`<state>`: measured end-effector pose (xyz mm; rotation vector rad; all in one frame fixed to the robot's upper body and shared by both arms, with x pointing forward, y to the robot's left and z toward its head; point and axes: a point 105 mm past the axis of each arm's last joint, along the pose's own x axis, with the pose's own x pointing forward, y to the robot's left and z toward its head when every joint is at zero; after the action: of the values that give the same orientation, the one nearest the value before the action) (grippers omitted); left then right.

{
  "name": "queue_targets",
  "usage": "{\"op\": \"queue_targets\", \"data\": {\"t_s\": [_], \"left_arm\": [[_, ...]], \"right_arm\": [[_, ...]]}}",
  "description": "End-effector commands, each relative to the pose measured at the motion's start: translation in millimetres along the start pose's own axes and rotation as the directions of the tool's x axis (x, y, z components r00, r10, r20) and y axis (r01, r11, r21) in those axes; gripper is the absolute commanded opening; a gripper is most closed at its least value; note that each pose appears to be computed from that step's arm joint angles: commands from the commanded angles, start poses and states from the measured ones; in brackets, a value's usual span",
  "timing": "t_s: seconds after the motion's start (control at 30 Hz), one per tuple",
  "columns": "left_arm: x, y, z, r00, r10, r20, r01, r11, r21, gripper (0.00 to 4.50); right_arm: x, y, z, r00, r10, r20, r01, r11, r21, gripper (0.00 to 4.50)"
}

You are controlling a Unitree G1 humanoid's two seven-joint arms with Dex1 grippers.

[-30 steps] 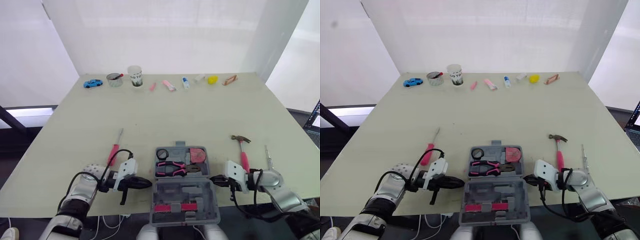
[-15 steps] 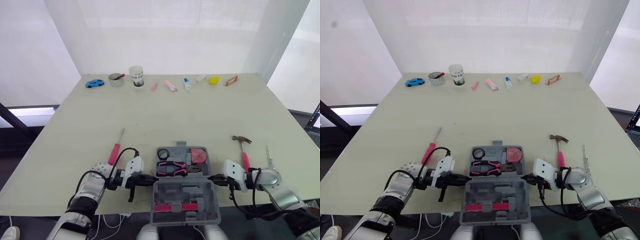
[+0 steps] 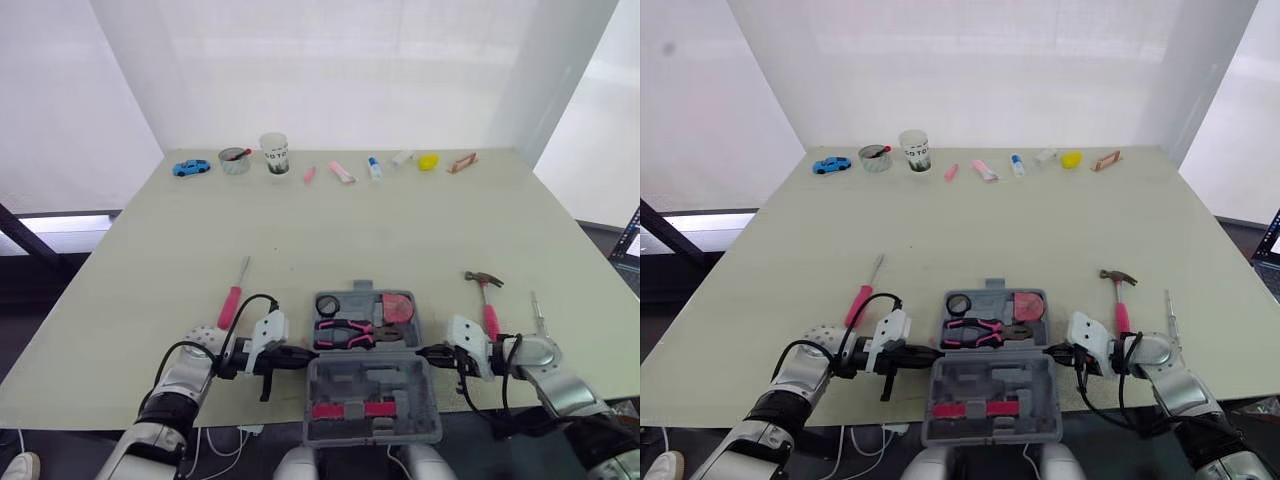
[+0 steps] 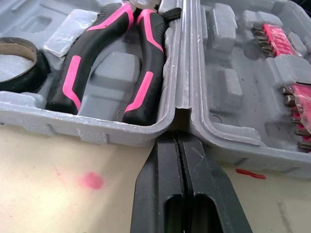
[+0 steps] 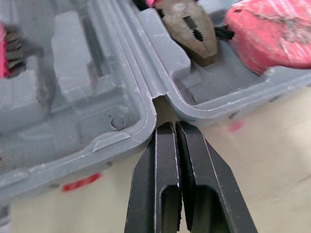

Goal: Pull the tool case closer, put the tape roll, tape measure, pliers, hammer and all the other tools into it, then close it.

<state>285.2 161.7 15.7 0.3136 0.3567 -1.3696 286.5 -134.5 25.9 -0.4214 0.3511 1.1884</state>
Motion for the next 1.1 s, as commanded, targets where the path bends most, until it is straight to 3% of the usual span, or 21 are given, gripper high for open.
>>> {"op": "queue_targets", "data": {"t_s": [0.03, 0.57, 1.1], "left_arm": [[8.2, 9.7, 9.7, 1.0, 0.017, 0.016, -0.018, 0.999, 0.029, 0.02], [2.3, 35.7, 18.6, 0.996, 0.088, 0.014, -0.089, 0.994, 0.06, 0.02], [10.3, 43.7, 21.7, 0.992, 0.124, 0.03, -0.126, 0.99, 0.061, 0.02]], "right_arm": [[5.8, -7.6, 26.2, 0.996, -0.004, 0.091, 0.008, 0.999, -0.048, 0.13], [15.6, -15.2, 24.8, 0.995, -0.025, 0.097, 0.028, 0.999, -0.026, 0.13], [25.2, -33.1, 26.1, 0.995, -0.048, 0.091, 0.053, 0.997, -0.049, 0.13]]}}
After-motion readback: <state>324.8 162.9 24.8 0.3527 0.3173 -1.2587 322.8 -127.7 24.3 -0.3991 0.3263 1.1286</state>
